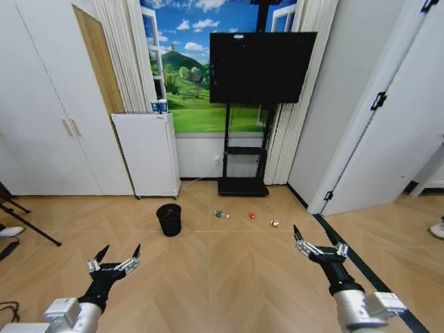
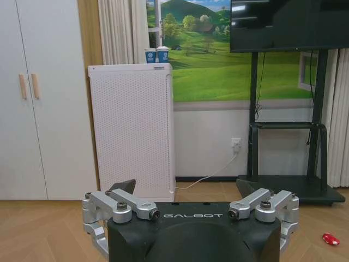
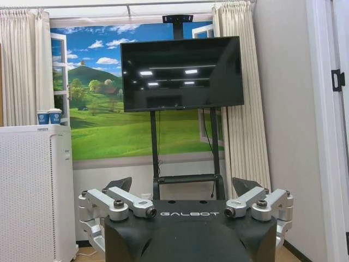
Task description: Pick up the trash bin and place the garbage on the floor into it.
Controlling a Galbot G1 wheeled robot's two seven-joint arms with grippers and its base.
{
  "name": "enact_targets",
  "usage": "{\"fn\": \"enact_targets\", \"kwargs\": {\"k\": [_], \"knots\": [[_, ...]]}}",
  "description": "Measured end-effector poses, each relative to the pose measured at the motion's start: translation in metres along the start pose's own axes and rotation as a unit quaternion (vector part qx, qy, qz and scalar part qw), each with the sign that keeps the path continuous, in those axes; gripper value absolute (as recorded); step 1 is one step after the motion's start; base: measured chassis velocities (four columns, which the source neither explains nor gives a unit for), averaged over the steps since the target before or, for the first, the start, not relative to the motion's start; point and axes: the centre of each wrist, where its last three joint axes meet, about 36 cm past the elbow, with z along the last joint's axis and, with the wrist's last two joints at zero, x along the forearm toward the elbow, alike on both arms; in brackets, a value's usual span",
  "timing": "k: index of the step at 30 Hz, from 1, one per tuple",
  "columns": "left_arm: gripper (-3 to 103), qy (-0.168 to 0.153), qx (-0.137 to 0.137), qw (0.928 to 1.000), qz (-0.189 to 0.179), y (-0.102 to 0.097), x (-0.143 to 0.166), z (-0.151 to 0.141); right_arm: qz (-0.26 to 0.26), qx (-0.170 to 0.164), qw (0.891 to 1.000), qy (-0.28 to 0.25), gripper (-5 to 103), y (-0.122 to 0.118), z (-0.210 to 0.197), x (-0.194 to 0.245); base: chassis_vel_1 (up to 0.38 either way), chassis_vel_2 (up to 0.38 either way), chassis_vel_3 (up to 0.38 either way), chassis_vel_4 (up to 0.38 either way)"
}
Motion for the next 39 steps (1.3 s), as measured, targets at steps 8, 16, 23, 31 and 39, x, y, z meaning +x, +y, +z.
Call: {"fn": "enact_targets", "kwargs": {"k": [8, 16, 23, 31, 39], "knots": [[100, 0.000, -0.004, 1.0000, -0.003, 0.0019, 0.0020, -0.0006, 0.001, -0.005, 1.000, 0.000, 100, 0.0020, 0.0033, -0.0008, -0.096, 0.076, 0.098, -0.092], [100, -0.001, -0.001, 1.0000, -0.005, 0.0004, 0.0029, -0.0001, 0.002, -0.002, 1.000, -0.001, 100, 0.0011, 0.0029, -0.0008, -0.203, 0.206, 0.216, -0.217], [100, -0.002, -0.001, 1.0000, -0.005, 0.0004, 0.0035, -0.0001, 0.002, -0.003, 1.000, -0.001, 100, 0.0018, 0.0030, -0.0004, -0.274, 0.293, 0.287, -0.299], [100, -0.001, -0.001, 1.0000, -0.005, 0.0004, 0.0032, 0.0009, 0.003, -0.003, 1.000, 0.000, 100, 0.0015, 0.0038, -0.0004, -0.357, 0.366, 0.375, -0.354], [100, 0.000, -0.002, 1.0000, -0.006, 0.0010, 0.0033, 0.0015, 0.003, -0.003, 1.000, 0.003, 100, 0.0013, 0.0083, -0.0011, -0.349, 0.353, 0.358, -0.357]]}}
